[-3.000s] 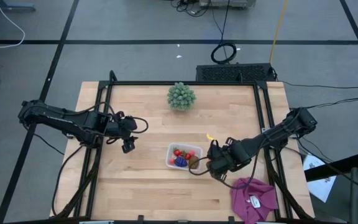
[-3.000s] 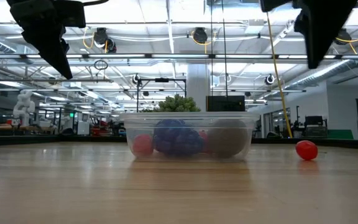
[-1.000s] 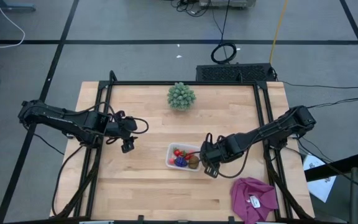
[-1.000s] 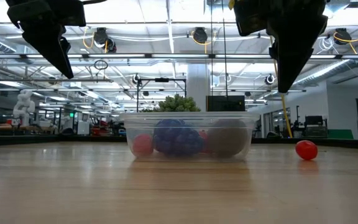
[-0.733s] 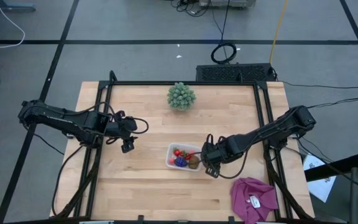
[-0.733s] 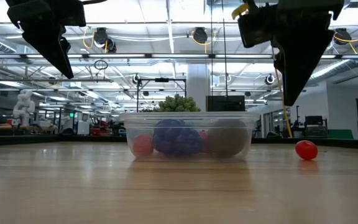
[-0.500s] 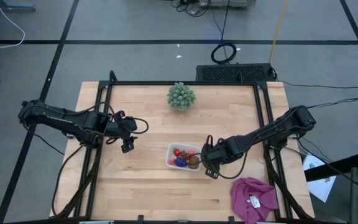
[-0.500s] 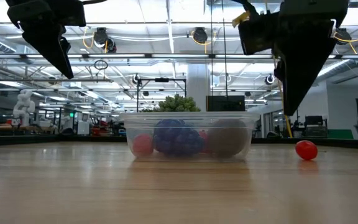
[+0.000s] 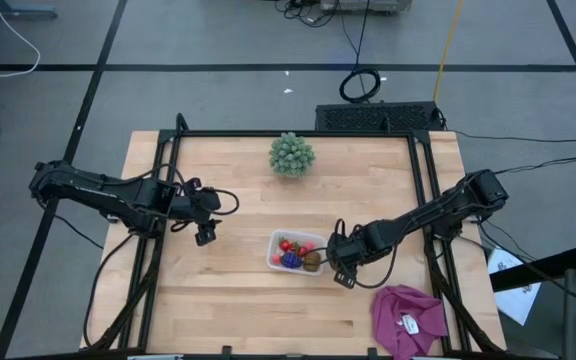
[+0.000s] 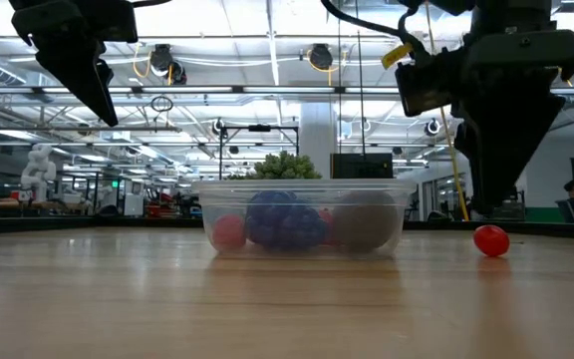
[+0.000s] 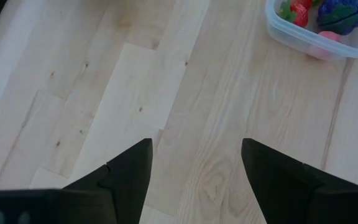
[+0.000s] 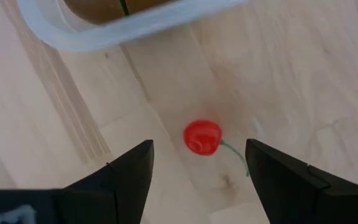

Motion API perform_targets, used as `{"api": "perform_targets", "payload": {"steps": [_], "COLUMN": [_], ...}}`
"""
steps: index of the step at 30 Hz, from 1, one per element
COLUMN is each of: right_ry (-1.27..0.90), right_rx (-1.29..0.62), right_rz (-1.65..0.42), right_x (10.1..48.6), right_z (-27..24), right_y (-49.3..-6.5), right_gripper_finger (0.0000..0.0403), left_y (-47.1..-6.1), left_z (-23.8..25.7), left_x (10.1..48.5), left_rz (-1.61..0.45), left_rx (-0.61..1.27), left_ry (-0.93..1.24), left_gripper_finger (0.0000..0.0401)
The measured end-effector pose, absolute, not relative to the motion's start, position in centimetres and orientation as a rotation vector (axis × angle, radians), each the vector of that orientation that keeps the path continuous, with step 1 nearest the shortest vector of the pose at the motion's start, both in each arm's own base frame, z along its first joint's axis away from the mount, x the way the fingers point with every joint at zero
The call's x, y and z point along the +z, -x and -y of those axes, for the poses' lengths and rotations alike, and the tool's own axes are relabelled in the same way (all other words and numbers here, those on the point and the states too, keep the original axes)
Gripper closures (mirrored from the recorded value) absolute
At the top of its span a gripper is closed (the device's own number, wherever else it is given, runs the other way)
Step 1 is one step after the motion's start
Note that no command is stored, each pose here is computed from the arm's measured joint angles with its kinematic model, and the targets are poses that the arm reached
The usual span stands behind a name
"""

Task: Pick and placing Produce into tupperware
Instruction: Put the red cherry into the bin

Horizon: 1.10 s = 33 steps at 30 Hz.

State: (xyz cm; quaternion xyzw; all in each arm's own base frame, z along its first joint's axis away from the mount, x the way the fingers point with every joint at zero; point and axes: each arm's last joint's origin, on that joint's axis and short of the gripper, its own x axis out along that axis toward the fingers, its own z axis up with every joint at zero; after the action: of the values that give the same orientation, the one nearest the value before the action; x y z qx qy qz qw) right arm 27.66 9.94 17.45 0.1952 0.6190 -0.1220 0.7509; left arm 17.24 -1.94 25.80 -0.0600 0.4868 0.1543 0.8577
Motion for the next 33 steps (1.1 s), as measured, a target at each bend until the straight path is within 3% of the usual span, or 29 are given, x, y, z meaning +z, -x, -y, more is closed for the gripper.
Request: {"api": "perform_targets", "payload": {"steps": [33], "right_ry": [-0.483], "right_rx": [-0.278], "right_rz": [-1.339], "right_x": [16.1], "right_z": [-9.3], "right_y": [-27.4], "right_gripper_finger": [0.0156], "left_y": [-17.3], "left_z": [1.9], "left_x": [25.8], "left_rz": [-1.017], "left_rx": [0.33], "left_ry": [0.126], "left_gripper_finger": [0.0148]}}
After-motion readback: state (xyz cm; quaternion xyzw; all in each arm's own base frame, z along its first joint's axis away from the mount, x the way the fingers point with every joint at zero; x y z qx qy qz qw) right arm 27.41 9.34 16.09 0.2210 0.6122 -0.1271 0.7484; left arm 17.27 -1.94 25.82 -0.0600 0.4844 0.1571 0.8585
